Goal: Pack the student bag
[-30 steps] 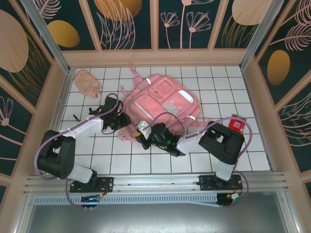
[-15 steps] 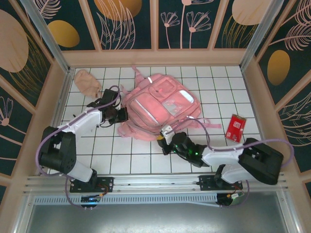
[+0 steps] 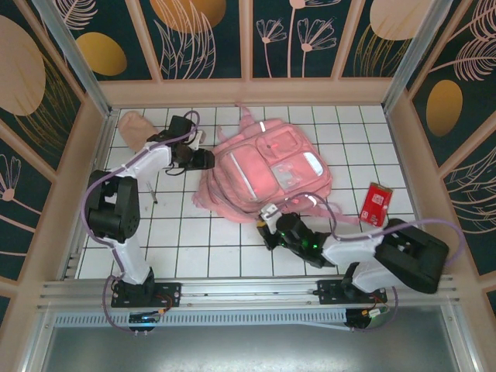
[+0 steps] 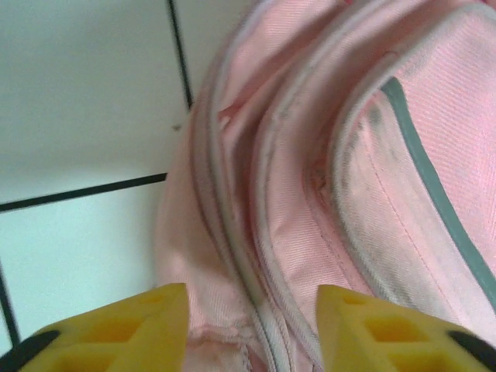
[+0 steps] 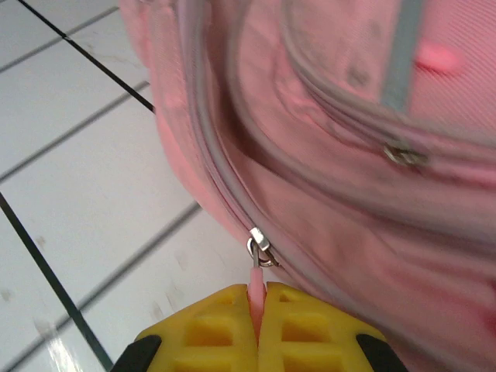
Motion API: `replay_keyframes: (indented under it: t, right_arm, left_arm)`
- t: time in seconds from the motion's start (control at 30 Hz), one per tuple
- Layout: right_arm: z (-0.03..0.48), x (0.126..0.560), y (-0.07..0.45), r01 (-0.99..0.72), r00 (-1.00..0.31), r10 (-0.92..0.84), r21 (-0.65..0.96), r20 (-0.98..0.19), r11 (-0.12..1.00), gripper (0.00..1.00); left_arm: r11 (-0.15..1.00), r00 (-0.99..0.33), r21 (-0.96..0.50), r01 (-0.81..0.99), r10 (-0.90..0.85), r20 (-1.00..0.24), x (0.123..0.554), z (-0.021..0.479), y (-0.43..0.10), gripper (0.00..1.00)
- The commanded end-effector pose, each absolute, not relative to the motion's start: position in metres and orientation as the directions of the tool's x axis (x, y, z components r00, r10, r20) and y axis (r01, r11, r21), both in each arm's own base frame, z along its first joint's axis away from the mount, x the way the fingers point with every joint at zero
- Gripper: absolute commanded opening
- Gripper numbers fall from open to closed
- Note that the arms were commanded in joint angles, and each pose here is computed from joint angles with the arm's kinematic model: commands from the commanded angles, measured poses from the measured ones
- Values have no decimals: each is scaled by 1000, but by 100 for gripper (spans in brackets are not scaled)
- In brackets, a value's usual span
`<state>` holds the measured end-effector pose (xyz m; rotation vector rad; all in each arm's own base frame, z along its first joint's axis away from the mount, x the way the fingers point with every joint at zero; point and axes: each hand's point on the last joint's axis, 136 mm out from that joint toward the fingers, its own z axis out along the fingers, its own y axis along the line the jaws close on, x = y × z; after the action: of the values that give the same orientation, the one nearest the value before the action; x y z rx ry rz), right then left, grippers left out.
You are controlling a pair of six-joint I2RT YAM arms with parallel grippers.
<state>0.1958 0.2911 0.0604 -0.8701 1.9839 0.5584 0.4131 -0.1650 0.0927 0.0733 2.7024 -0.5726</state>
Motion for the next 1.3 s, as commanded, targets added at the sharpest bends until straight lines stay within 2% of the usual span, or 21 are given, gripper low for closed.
replay_keyframes:
  t: [0.0,0.13,0.23,0.4,0.57,0.63,0.67,0.7,0.73,0.77,0.87,0.93,1.07,1.2,1.27]
  right_arm:
    - [113,202,352,-846,-231,-246,69,-941,529,0]
    - [127,203,395,-889,-180,-221,62,-958,453,0]
    - [126,199,413,-915,-162,-225,61,-961,399,0]
    - [123,189,432,-949,-132,-242,52,-961,311,0]
    - [119,185,430,-950,-138,-256,54,-957,308,0]
    - [112,182,421,-945,-156,-276,62,-948,322,0]
    - [109,181,416,-940,-167,-284,66,-944,333,0]
    - [104,180,408,-934,-183,-300,71,-936,349,0]
    - [98,178,399,-927,-198,-323,70,-925,368,0]
    - [94,179,390,-916,-217,-340,70,-915,395,0]
    - [74,184,351,-847,-320,-374,86,-870,525,0]
    - [62,192,318,-769,-404,-347,109,-847,630,0]
    - [50,203,268,-624,-512,-273,135,-814,770,0]
    - [38,225,209,-354,-613,-168,79,-772,932,0]
    - [34,230,192,-279,-636,-129,72,-761,958,0]
  left_arm:
    - [929,-950,-370,6,-111,-293,380,97,-149,49]
    - [891,-958,-454,-12,-140,-249,331,109,-150,51]
    - [880,-951,-469,-70,-201,-234,310,109,-144,53]
    - [869,-927,-450,-205,-320,-196,297,82,-131,54]
    - [845,-884,-435,-312,-426,-195,305,61,-123,54]
    - [871,-881,-380,-312,-415,-226,311,57,-114,48]
    - [884,-880,-350,-309,-405,-247,314,58,-109,36]
    - [900,-881,-317,-299,-388,-271,318,60,-104,18]
    - [912,-879,-290,-288,-373,-297,322,64,-99,5]
    - [922,-879,-277,-272,-355,-318,325,68,-97,0]
    - [940,-873,-257,-223,-310,-377,333,81,-94,0]
    - [951,-867,-244,-192,-281,-412,336,85,-93,0]
    - [953,-854,-260,-155,-262,-449,342,91,-95,0]
    - [953,-855,-281,-114,-238,-460,346,92,-102,0]
    - [938,-861,-339,-67,-226,-456,347,94,-115,0]
